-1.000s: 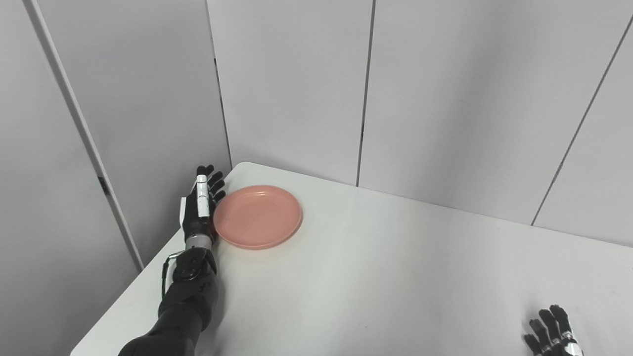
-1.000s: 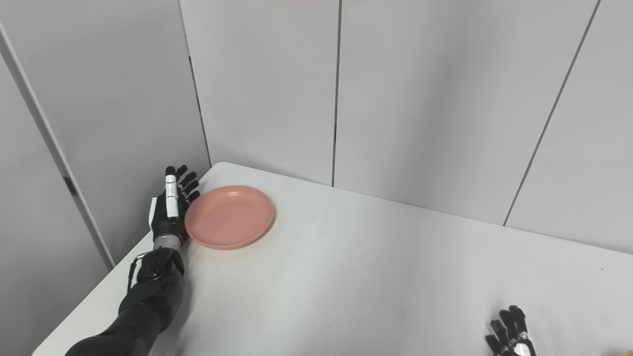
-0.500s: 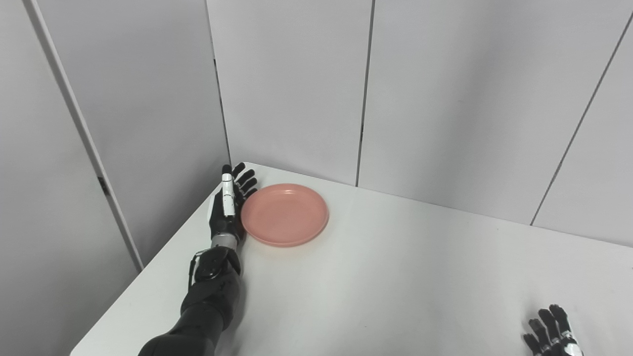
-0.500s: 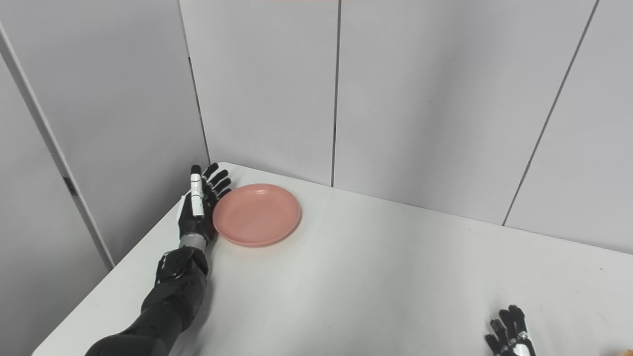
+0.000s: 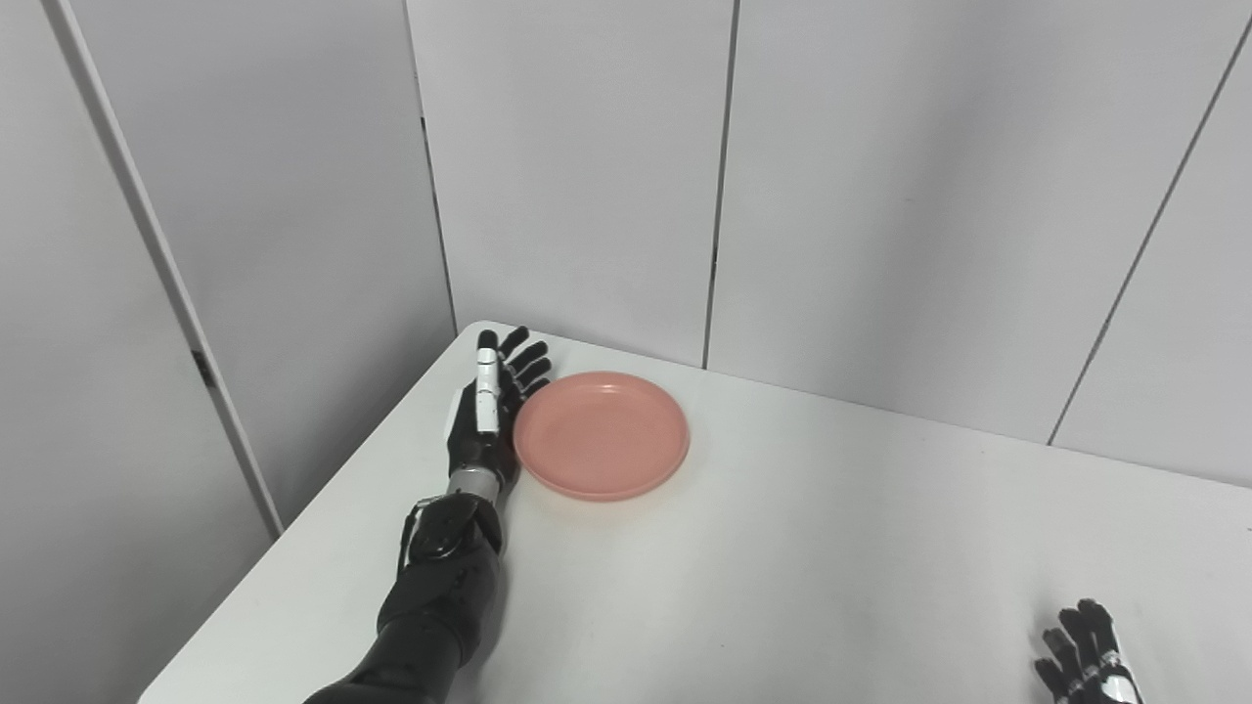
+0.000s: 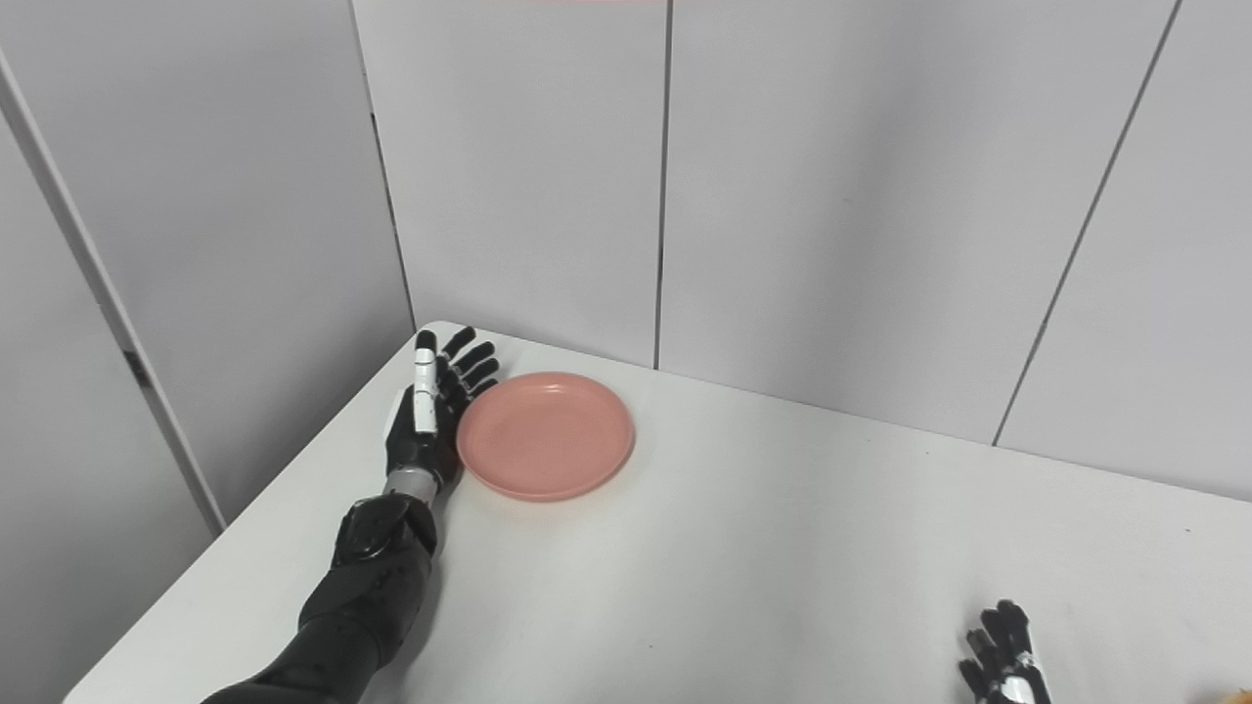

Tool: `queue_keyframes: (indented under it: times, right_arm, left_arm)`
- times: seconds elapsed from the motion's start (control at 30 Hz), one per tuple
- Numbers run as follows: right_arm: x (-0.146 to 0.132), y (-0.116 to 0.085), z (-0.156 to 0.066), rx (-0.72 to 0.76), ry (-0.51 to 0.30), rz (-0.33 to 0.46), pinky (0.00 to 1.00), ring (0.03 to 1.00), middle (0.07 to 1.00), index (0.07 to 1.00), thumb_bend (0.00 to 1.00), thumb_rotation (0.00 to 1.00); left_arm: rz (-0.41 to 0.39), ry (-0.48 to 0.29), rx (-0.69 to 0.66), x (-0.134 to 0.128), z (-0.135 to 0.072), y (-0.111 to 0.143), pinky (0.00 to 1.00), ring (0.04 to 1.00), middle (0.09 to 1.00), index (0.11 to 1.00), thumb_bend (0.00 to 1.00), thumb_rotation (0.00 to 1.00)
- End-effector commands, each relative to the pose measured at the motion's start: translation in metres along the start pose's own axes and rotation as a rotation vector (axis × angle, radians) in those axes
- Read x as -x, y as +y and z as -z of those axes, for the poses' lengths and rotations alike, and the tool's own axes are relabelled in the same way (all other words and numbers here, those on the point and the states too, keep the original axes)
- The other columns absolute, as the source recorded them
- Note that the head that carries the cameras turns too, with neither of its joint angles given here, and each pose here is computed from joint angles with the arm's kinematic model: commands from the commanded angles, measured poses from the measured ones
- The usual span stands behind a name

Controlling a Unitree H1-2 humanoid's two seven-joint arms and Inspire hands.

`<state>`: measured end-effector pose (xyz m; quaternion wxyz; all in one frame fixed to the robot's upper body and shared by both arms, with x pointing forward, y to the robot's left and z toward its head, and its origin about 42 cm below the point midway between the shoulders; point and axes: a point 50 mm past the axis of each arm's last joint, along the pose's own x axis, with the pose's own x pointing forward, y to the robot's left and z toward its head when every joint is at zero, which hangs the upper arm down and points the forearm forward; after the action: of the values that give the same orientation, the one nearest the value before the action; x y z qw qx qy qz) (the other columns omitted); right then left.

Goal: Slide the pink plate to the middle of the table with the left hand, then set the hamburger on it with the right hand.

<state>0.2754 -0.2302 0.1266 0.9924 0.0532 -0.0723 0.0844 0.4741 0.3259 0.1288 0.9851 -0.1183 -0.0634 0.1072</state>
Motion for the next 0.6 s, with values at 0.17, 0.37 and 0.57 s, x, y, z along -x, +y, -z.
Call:
queue_keyframes:
  times: [0.17, 0.37, 0.57]
  right_arm:
    - [0.005, 0.012, 0.01, -0.007, 0.031, -0.004, 1.0, 1.0, 1.0, 1.0, 0.67, 0.92]
    - [0.004, 0.026, 0.006, 0.015, 0.023, 0.011, 1.0, 1.0, 1.0, 1.0, 0.62, 0.88]
    - [0.004, 0.041, 0.002, 0.041, 0.001, 0.028, 1.0, 0.999, 1.0, 1.0, 0.55, 0.81]
  left_arm:
    - [0.078, 0.092, -0.052, 0.016, 0.023, -0.025, 0.88, 0.849, 0.808, 0.819, 0.79, 1.0]
    - [0.137, 0.102, -0.026, 0.021, 0.025, -0.038, 0.9, 0.878, 0.836, 0.836, 0.77, 1.0]
    - [0.165, 0.112, 0.0, 0.03, 0.028, -0.052, 0.87, 0.86, 0.836, 0.835, 0.76, 1.0]
